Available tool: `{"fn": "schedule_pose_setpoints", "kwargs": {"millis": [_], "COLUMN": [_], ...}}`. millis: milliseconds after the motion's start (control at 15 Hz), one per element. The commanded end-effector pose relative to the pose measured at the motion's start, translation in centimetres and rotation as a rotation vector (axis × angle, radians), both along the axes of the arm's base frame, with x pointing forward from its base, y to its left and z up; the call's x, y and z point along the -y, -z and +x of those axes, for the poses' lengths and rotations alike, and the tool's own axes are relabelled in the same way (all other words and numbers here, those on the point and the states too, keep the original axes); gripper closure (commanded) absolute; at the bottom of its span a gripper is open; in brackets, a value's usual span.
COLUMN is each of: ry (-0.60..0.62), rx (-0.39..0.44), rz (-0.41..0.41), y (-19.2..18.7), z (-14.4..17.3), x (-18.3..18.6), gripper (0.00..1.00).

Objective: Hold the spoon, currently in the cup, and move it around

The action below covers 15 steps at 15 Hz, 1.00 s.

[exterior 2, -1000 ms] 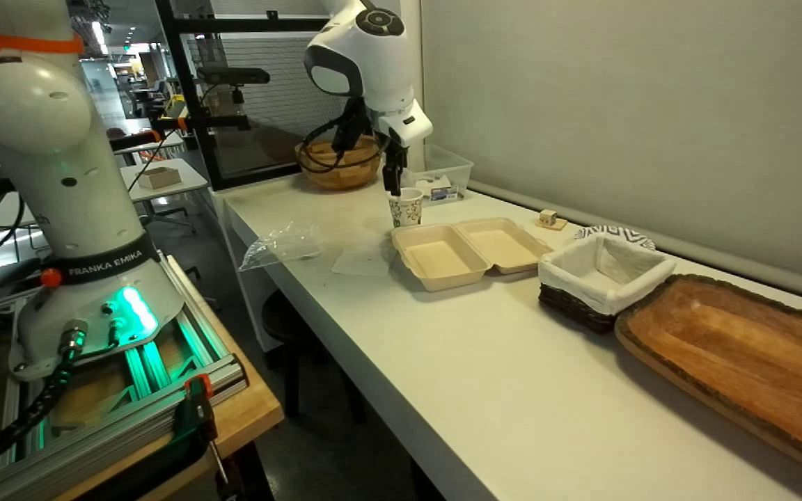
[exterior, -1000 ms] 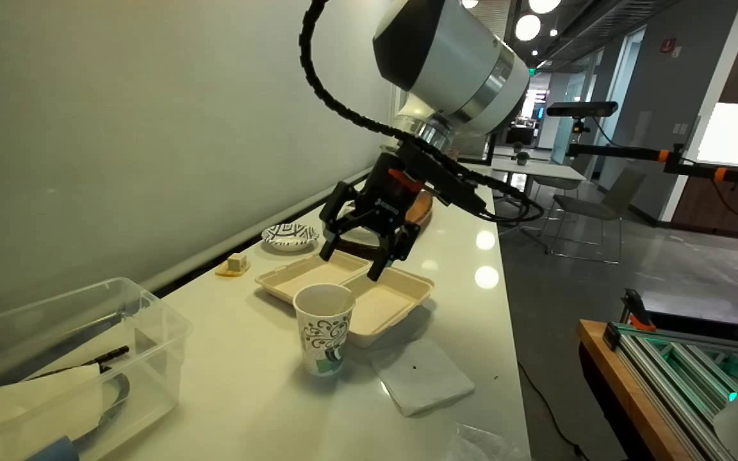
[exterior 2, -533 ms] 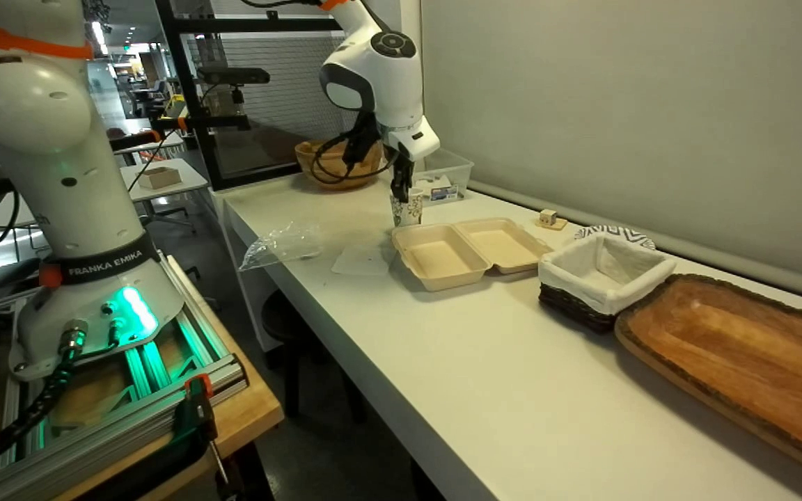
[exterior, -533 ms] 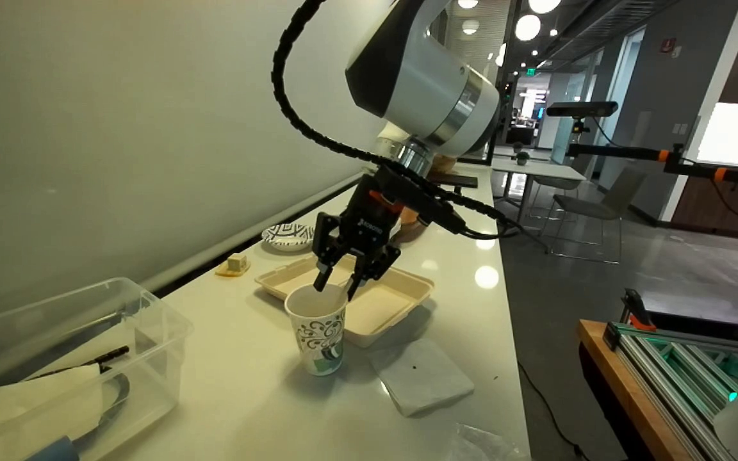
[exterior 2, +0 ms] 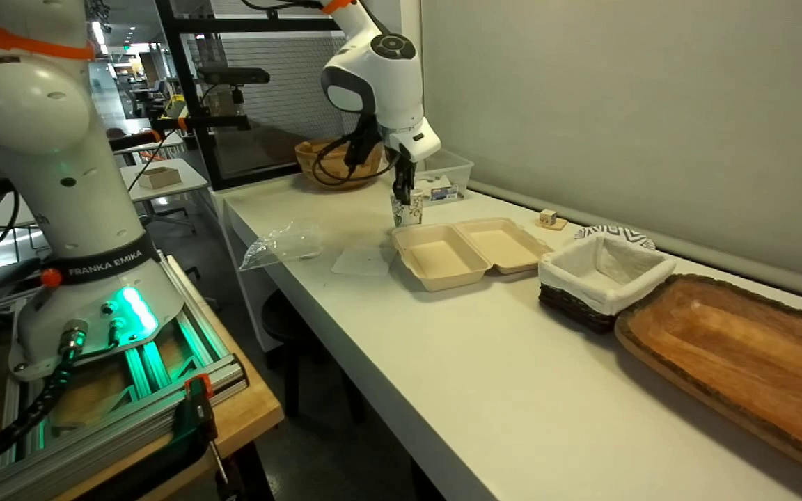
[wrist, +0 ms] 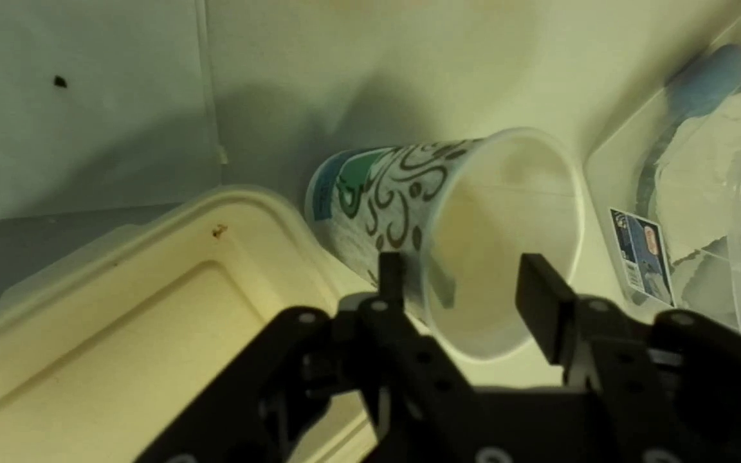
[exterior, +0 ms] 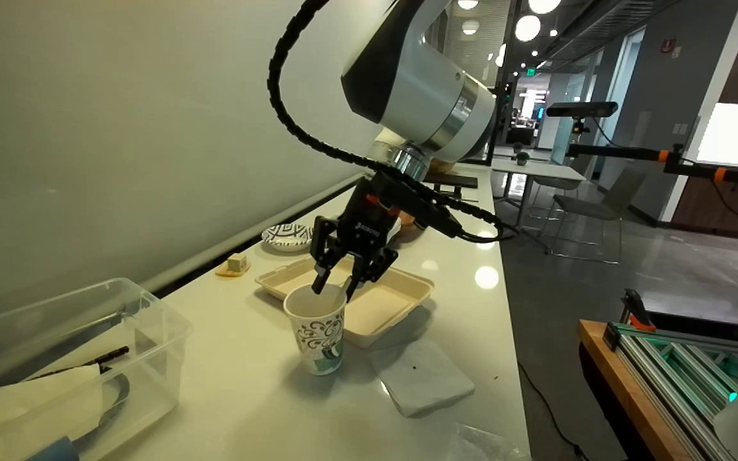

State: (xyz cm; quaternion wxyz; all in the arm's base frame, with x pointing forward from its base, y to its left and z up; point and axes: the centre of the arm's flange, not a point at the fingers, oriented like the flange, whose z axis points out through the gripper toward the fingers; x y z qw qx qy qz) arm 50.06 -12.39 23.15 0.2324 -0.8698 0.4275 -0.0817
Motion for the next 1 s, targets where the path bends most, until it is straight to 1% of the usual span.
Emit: {"fn": "schedule_pose_setpoints", "kwargs": {"millis": [0,67,133,200,400,667,733,800,867,933], "ry": [0.018,0.018,0.02,0.017,0.021,0.035,0.036,0.039,0.036,0.035], "rx": [-0.009,-0.01,-0.013,-0.012,-0.016,-0.004,0.002,0.002,0.009,0.01], "rz": [-0.016,-0.016,-0.015,-0.017,-0.029,-0.057,-0.061,-0.058,-0.059,-0.051], "y": [-0.3,-0.5,-0.6,-0.9,-1.8,-3.4,-3.7,-3.9,-3.9,-3.9], "z": [-1.2,-1.5,-1.8,-2.1,-3.2,-4.5,-4.6,-4.8,-4.8,-4.8], "x": [-0.1,0.0,0.0,0.0,-0.2,0.0,0.1,0.1,0.2,0.2], "gripper": [0.37,0.38,0.33,0.37,0.38,0.44,0.48,0.55,0.58,0.64]}}
